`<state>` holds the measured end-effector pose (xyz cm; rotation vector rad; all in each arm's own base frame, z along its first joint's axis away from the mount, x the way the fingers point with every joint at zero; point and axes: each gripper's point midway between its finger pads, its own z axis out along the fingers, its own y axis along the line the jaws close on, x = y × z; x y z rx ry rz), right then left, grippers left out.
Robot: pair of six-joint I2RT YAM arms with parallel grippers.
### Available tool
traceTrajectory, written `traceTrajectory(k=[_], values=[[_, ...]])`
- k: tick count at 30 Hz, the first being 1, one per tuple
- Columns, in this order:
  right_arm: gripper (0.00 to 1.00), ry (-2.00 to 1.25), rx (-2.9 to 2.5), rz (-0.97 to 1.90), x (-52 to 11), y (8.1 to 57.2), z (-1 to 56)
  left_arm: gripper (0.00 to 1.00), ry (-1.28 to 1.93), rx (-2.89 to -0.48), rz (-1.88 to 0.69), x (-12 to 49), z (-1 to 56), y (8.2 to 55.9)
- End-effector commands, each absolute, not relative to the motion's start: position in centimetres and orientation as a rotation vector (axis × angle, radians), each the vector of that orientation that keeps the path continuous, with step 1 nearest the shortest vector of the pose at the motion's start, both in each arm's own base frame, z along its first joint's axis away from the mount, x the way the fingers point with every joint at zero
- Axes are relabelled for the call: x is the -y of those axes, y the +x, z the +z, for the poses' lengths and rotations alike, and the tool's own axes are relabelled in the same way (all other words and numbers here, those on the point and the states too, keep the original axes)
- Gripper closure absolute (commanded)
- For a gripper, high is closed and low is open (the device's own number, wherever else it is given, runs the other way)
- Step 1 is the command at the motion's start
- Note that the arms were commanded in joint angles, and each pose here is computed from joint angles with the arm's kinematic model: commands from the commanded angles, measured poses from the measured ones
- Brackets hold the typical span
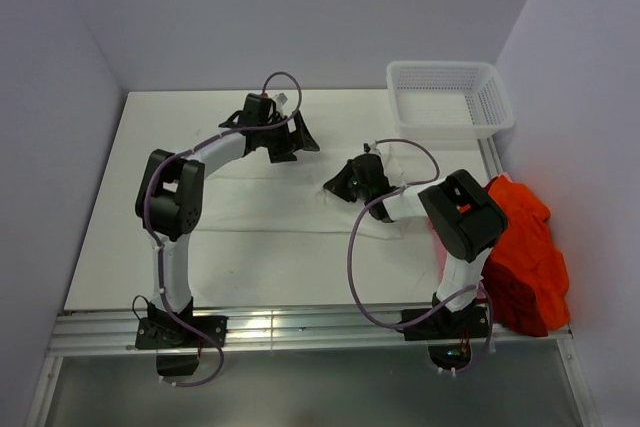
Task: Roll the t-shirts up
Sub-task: Fold the tshirt
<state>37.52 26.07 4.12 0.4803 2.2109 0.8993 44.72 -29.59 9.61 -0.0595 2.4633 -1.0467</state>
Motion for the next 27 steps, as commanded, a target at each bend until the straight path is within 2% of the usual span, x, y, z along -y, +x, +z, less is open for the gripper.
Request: traceTrajectory(k=[1,9,17,22,27], values=[[0.94,0.473,-2.163,0.957,-27.0,38.6,4.9,0.05,-0.065,-2.411,-1.058,29.0,11.0,45.6],[0.96,0.498,-2.293,0.822,-25.0,36.3,1.8,0.05,-0.084,-2.449,-1.015,28.7,8.9,46.1],[0.96,0.428,-2.261,0.774,-23.6,35.7,4.1,0.05,-0.103,-2.461,-0.970,28.1,8.3,46.9],[0.86,0.380,-2.173,0.793,-23.4,37.4,8.7,0.05,-0.134,-2.425,-0.974,26.9,10.1,47.2],[0.64,0.443,-2.143,0.717,-21.1,36.1,11.6,0.04,-0.196,-2.394,-0.923,24.4,11.8,47.4]])
